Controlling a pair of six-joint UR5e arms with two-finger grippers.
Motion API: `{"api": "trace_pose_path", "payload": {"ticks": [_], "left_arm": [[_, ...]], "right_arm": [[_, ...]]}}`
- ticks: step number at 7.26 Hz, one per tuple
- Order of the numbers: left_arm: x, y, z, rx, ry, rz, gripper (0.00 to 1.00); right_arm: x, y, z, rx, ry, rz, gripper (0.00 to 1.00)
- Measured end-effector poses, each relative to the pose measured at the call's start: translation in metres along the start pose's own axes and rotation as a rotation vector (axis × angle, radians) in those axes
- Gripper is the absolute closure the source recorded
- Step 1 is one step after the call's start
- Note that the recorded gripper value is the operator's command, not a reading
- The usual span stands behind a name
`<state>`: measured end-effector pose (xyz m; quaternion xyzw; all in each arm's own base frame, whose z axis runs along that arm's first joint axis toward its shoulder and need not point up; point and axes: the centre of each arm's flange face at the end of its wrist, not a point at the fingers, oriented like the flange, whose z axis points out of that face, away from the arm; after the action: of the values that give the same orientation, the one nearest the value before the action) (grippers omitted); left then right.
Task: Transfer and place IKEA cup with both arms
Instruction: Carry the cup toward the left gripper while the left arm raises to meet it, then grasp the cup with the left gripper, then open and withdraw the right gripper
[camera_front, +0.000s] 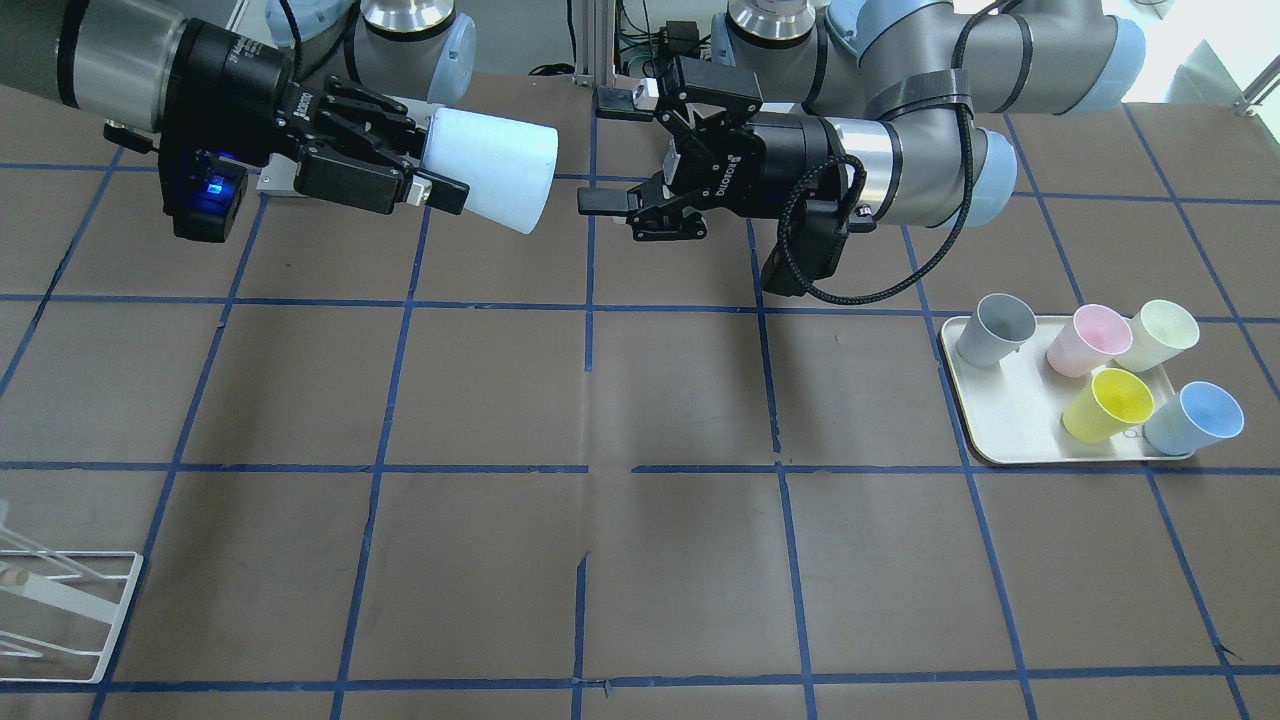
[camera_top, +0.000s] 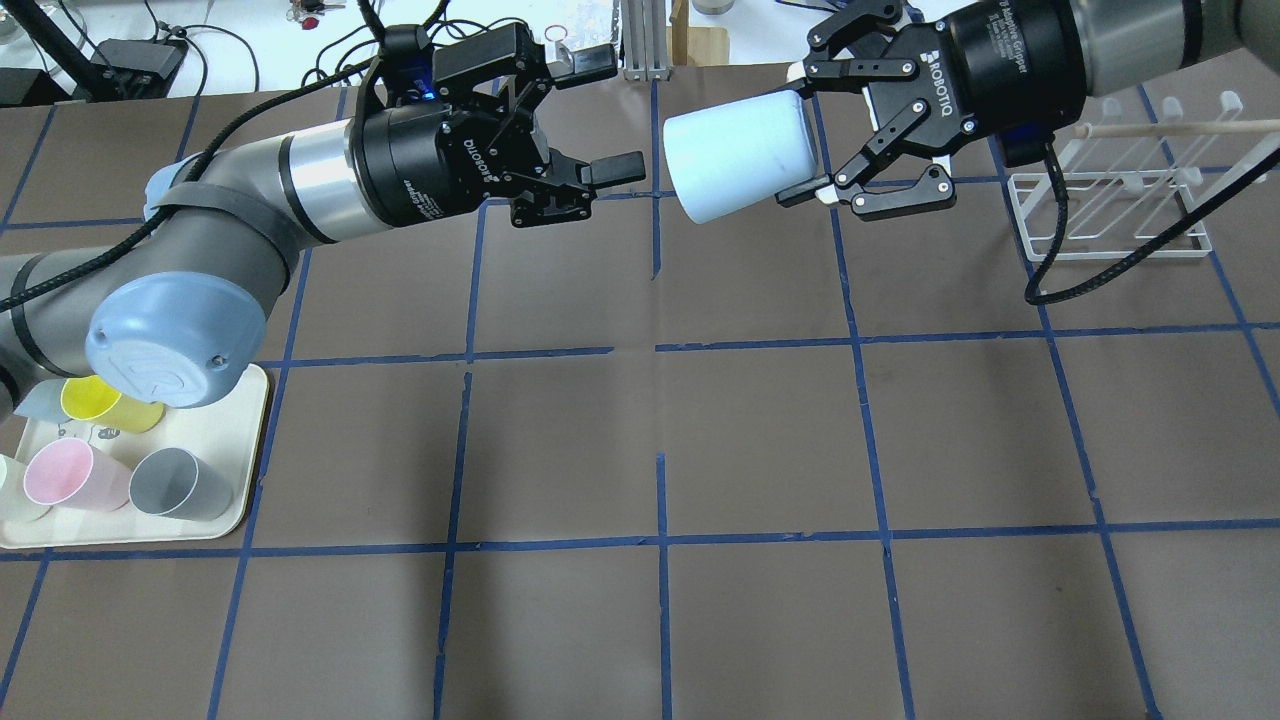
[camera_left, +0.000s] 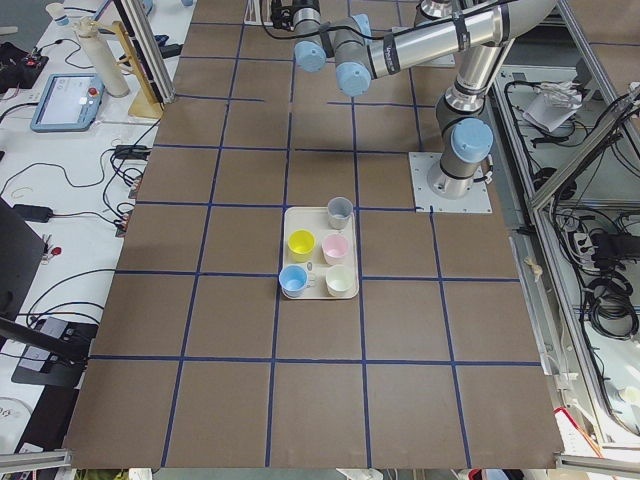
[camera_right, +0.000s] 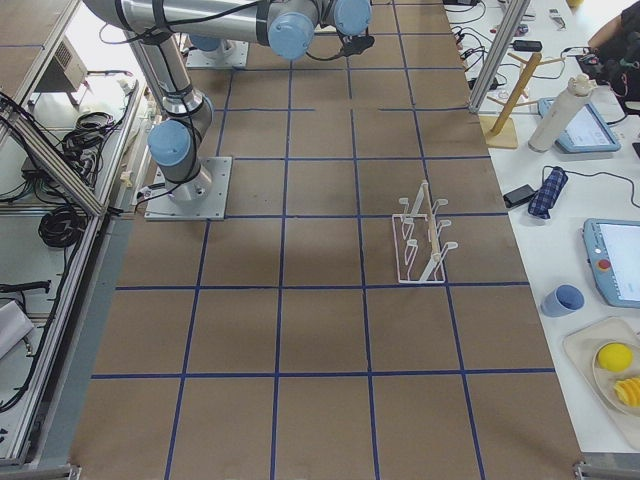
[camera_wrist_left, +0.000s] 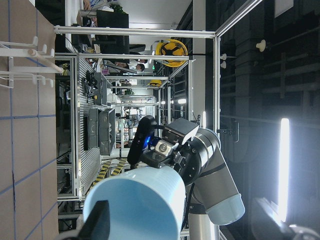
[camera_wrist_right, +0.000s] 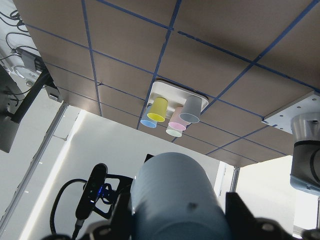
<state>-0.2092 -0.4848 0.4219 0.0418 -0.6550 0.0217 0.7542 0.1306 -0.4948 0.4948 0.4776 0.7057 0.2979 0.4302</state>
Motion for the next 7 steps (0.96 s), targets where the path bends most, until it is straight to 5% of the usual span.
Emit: {"api": "trace_pose_path", "payload": {"ticks": [3, 4, 5, 6, 7], "left_arm": [[-0.001, 0.007, 0.022, -0.032, 0.054, -0.013, 0.06], [-0.001, 0.009, 0.028, -0.043, 0.059, -0.013, 0.51], [-0.002, 0.010, 0.030, -0.049, 0.060, -0.011, 0.85], [-0.002, 0.011, 0.032, -0.053, 0.059, -0.001, 0.99], [-0.001, 0.011, 0.032, -0.057, 0.058, 0.008, 0.99]], "right_arm": [[-0.001, 0.006, 0.022, -0.044, 0.014, -0.010, 0.52], [-0.001, 0.012, 0.033, -0.053, 0.031, -0.024, 0.47], [-0.001, 0.013, 0.039, -0.057, 0.039, -0.031, 0.32], [-0.002, 0.010, 0.042, -0.058, 0.044, -0.034, 0.00], [-0.004, 0.008, 0.043, -0.053, 0.048, -0.039, 0.00]]}}
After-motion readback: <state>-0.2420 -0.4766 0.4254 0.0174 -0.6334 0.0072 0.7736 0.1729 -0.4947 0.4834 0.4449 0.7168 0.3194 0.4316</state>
